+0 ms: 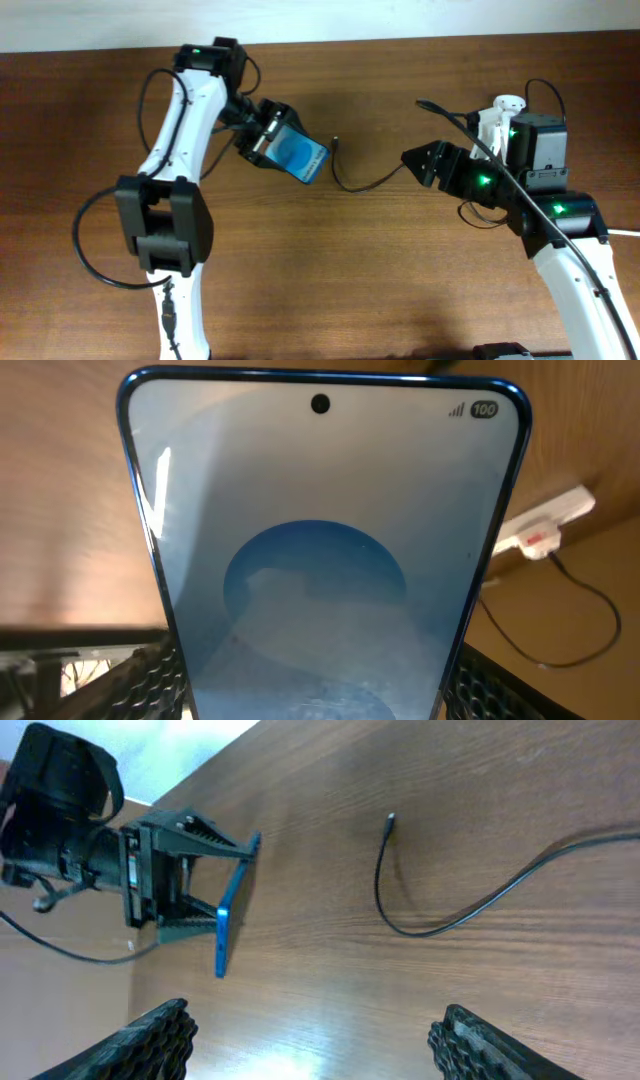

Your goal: Plug charger to phone and switch on socket

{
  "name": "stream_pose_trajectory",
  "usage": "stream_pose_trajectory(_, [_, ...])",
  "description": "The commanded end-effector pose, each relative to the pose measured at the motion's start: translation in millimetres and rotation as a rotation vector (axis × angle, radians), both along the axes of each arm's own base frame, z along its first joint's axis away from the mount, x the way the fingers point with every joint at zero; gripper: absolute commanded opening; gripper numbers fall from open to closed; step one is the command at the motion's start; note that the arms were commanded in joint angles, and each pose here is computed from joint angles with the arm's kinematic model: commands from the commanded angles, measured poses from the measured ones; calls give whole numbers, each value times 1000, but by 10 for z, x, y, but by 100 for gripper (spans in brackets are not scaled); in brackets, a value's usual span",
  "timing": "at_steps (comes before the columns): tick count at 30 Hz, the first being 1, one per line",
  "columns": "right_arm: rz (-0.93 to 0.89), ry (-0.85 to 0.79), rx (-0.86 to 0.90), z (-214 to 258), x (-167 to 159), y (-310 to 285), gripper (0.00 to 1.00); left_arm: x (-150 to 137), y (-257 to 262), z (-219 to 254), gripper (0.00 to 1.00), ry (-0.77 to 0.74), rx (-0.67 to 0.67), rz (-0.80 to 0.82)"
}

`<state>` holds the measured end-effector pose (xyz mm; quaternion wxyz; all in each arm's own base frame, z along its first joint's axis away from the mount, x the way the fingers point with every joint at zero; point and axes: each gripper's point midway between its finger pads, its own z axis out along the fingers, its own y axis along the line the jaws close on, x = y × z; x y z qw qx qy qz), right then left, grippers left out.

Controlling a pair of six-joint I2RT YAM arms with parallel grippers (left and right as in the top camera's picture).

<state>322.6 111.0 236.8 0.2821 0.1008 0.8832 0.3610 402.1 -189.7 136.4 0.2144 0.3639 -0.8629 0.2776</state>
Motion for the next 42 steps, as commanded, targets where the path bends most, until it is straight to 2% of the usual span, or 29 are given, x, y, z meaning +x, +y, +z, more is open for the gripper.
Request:
stream_pose_trajectory(1, [-56,24,-1,38,39,152,82,-53,-317,154,0,40,-65,23])
stream_pose_trajectory(4, [-74,53,-6,-37,67,321,81,-57,-477,154,0,35,-66,23])
stream_pose_trajectory(7, [-73,89,28,-104,110,491,74,-30,-625,146,0,-6,-68,4])
stream_pose_trajectory(10, [-77,125,14,-228,129,555,74,-39,-720,119,0,5,-41,27])
stream_pose_trajectory(19, [-118,114,-131,-499,205,669,73,-76,-922,144,0,2,-60,19])
stream_pose_trajectory(25, [-92,120,-156,-697,334,738,55,-141,-975,175,0,25,-81,8])
stream_pose_trajectory(34, [-85,77,-169,-692,413,792,52,-263,-1132,226,0,46,-118,-28])
stream_pose_trajectory(42, [-81,87,-171,-730,407,816,39,-298,-1181,259,0,57,-141,-37])
